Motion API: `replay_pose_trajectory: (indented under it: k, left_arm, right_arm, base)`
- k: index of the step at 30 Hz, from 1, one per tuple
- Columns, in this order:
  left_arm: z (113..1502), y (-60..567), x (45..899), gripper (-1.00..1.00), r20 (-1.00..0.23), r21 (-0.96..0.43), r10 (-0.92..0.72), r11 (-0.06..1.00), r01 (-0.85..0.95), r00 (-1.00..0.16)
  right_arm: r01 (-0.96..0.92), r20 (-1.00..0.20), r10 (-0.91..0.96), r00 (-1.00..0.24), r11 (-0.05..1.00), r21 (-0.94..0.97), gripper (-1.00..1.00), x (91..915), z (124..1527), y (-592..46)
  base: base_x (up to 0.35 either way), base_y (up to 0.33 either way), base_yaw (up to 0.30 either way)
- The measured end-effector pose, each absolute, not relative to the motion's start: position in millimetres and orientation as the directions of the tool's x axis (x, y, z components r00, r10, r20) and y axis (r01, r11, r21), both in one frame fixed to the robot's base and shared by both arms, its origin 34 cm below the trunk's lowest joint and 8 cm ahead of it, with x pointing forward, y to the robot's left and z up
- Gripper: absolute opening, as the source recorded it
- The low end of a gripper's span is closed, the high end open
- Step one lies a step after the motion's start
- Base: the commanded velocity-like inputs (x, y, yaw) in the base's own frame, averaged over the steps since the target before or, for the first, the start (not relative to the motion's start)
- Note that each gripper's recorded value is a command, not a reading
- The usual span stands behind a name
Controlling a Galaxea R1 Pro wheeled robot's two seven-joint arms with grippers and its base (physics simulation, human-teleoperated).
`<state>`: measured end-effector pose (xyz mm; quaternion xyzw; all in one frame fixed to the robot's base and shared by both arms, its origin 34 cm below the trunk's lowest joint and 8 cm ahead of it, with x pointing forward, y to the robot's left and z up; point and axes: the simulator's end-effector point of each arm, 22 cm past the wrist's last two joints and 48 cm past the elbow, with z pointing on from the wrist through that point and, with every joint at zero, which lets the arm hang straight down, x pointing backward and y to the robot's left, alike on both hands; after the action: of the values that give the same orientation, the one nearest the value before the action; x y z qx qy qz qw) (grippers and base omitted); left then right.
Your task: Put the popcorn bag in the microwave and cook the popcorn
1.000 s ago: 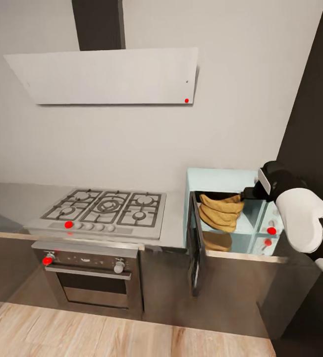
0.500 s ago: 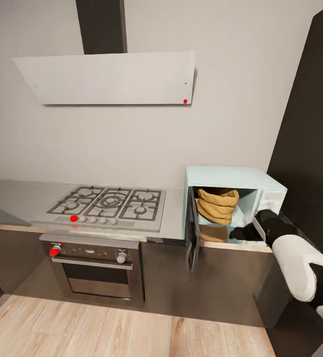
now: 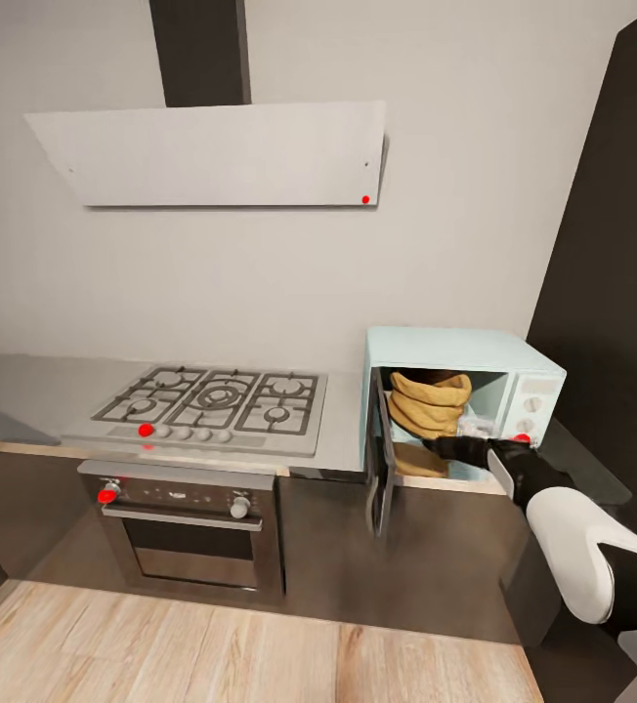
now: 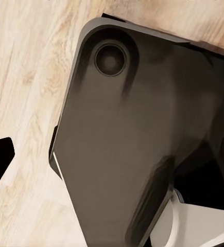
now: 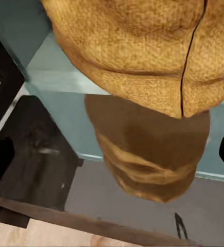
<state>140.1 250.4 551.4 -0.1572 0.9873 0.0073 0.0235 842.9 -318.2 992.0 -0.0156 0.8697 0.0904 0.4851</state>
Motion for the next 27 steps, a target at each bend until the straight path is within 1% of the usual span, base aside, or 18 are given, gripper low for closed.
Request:
replay_pose_trajectory:
  k: [2, 4, 6, 7, 12, 16, 21, 27]
  left_arm:
    - [551, 251, 140, 1.0, -0.049, 0.007, -0.31, 0.95, -0.311, -0.949]
    - [551, 251, 140, 1.0, -0.049, 0.008, -0.31, 0.95, -0.311, -0.949]
    - [551, 250, 140, 1.0, -0.049, 0.007, -0.31, 0.95, -0.311, -0.949]
    - [551, 250, 140, 1.0, -0.048, 0.007, -0.31, 0.95, -0.311, -0.949]
    - [551, 250, 140, 1.0, -0.048, 0.006, -0.31, 0.95, -0.311, -0.949]
    - [551, 250, 140, 1.0, -0.048, 0.006, -0.311, 0.95, -0.311, -0.949]
    - [551, 249, 141, 1.0, -0.05, 0.005, -0.312, 0.95, -0.313, -0.949]
    - [551, 250, 141, 1.0, -0.05, 0.006, -0.31, 0.95, -0.311, -0.949]
  right_arm:
    - [-0.112, -0.892, 0.084, -0.444, 0.983, 0.148, 1.0, 854, 1005, -308]
    - [-0.034, -0.929, 0.118, -0.351, 0.99, 0.139, 1.0, 861, 1010, -321]
    - [0.053, -0.944, 0.129, -0.303, 0.992, 0.118, 1.0, 861, 1006, -335]
    - [0.07, -0.948, 0.133, -0.288, 0.991, 0.117, 1.0, 861, 1004, -332]
    - [0.079, -0.957, 0.13, -0.258, 0.99, 0.113, 1.0, 862, 1007, -326]
    - [0.053, -0.963, 0.126, -0.238, 0.992, 0.117, 1.0, 865, 1014, -309]
    - [0.068, -0.973, 0.128, -0.192, 0.991, 0.117, 1.0, 872, 1034, -314]
    - [0.071, -0.974, 0.131, -0.186, 0.99, 0.119, 1.0, 872, 1035, -316]
  base:
    - [0.0, 0.0, 0.0]
    - [0.0, 0.0, 0.0]
    - [0.0, 0.0, 0.0]
    - [0.0, 0.0, 0.0]
    - [0.0, 0.0, 0.0]
    - [0.0, 0.0, 0.0]
    - [0.004, 0.0, 0.0]
    - [0.128, 0.0, 0.0]
